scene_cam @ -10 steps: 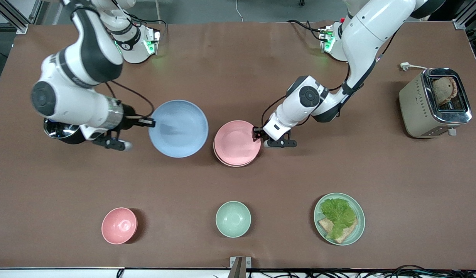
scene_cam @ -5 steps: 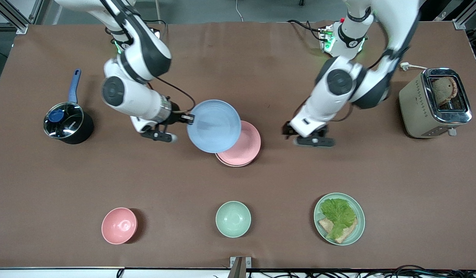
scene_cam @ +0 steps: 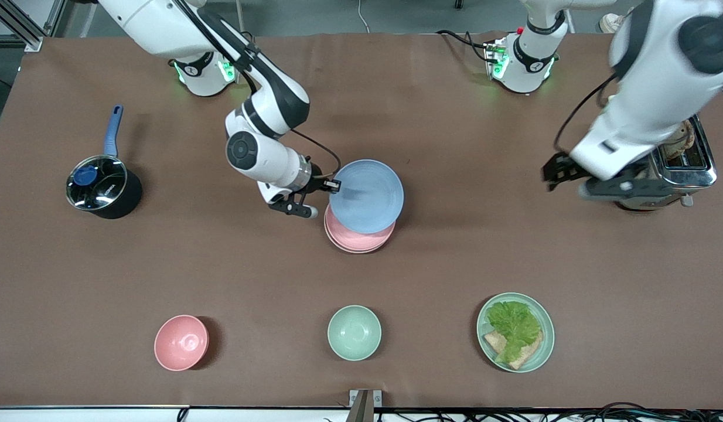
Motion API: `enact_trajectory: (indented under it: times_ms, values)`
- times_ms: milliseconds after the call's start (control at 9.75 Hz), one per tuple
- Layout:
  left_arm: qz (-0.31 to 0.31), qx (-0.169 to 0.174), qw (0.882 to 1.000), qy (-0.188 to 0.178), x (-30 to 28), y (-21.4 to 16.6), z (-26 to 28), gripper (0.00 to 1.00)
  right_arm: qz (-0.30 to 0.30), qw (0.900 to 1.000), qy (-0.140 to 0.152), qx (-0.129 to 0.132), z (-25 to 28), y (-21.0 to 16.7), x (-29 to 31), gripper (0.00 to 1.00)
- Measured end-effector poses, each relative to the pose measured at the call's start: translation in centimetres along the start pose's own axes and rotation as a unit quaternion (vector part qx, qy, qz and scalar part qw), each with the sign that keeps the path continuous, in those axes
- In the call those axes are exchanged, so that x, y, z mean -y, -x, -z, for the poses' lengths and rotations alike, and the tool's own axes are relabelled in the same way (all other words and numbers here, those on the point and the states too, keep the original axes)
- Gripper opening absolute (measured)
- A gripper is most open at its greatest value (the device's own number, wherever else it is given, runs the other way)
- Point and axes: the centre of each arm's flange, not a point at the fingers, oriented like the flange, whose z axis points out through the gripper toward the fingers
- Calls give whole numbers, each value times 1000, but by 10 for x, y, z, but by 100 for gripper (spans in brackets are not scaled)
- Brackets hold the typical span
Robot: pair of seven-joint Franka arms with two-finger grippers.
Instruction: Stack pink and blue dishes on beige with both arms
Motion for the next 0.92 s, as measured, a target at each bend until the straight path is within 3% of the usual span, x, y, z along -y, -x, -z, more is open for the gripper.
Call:
enact_trajectory:
  times_ms: [205,410,718,923]
  values:
    - [11,-22,999,24,39,10,45,100,1,1000,8,5,-13,-3,-5,7]
    - [36,-21,998,53,80,28,83,100,-6,1000,10,6,-18,-10,-12,12]
    - [39,-25,997,54,88,35,108,100,-16,1000,5,-9,-3,-33,-22,15]
    - [39,-21,998,54,88,33,105,100,-3,999,5,-31,27,-50,-18,39]
